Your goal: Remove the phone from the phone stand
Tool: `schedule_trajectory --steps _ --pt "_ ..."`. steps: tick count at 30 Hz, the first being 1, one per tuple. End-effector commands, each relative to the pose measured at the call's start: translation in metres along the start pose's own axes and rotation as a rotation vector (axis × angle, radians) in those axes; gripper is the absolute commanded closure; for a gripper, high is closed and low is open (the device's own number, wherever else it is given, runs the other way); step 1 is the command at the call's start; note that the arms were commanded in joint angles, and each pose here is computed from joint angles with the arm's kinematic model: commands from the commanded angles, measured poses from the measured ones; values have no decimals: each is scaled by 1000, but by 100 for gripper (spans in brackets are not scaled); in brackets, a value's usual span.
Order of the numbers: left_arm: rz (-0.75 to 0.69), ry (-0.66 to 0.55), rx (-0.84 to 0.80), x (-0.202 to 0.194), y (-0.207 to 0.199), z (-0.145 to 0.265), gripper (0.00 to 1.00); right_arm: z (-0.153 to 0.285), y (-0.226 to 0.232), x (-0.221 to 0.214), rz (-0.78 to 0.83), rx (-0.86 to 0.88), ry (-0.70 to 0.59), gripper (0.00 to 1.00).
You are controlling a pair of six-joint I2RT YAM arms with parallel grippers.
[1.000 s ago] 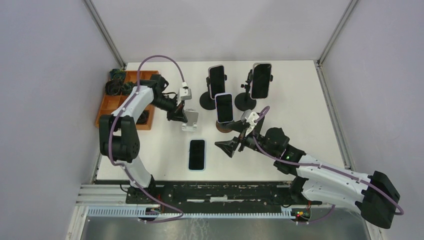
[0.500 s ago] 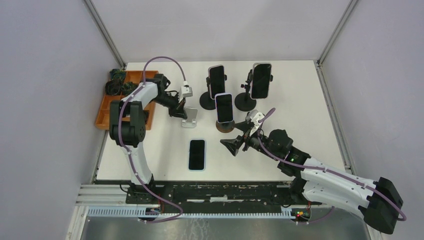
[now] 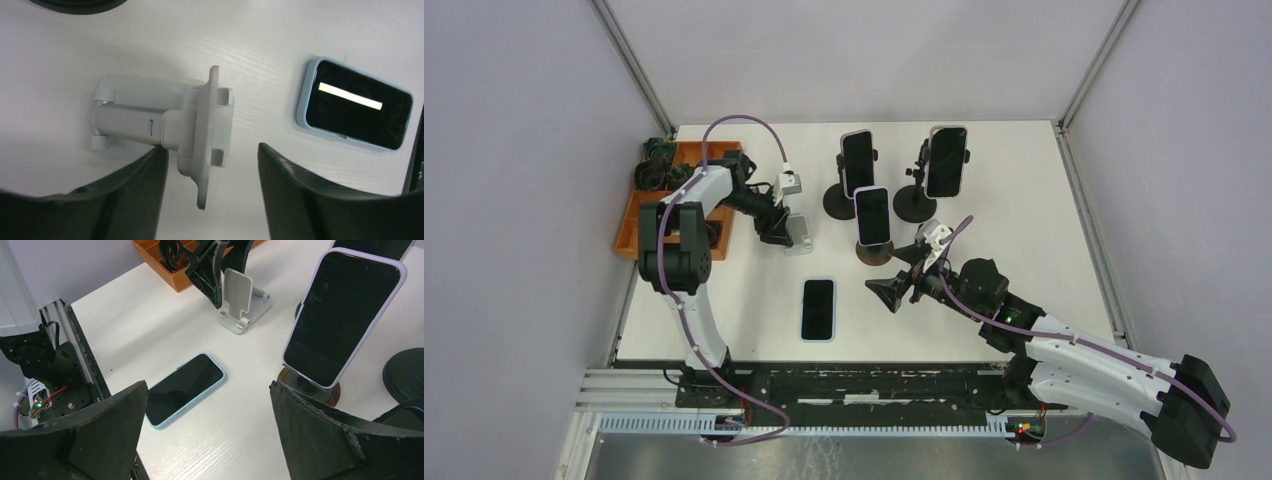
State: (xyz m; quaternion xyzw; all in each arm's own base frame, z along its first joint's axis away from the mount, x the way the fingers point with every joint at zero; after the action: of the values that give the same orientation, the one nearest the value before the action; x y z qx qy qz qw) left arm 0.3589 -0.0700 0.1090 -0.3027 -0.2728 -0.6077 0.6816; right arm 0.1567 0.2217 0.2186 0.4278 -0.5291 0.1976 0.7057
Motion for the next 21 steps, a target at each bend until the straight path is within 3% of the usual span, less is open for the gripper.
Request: schedule_trajectory --steps 1,3,11,13,16,21 --pt "-52 -21 51 16 -5 18 9 -2 2 17 -8 -16 -48 2" --pt "-63 -16 83 24 -6 28 0 -2 2 19 -5 -22 -52 2" --pt "-42 -43 159 105 -39 104 0 -3 3 30 -7 -19 -63 2" --pt "-119 -11 120 119 -58 123 0 -3 3 32 -12 -13 -66 2" --pt "-142 21 144 110 -68 132 0 -5 4 34 -18 -1 -56 2" --pt "59 64 207 102 -48 147 0 -5 4 33 -25 3 -34 2"
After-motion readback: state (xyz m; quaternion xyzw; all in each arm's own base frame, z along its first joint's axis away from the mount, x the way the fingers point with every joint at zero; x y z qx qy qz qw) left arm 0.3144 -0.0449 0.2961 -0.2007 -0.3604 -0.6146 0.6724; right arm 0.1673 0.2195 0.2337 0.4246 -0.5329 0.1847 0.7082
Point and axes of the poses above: each gripper's point midway between its finger pads, its own z axis back along the fingers, its own y axis along the line the jaws close on, x = y × z, the point moved 7 cm from there along z, back along the fingers, and after that the axes turned 13 degrees about -z, right-handed, at the moved point
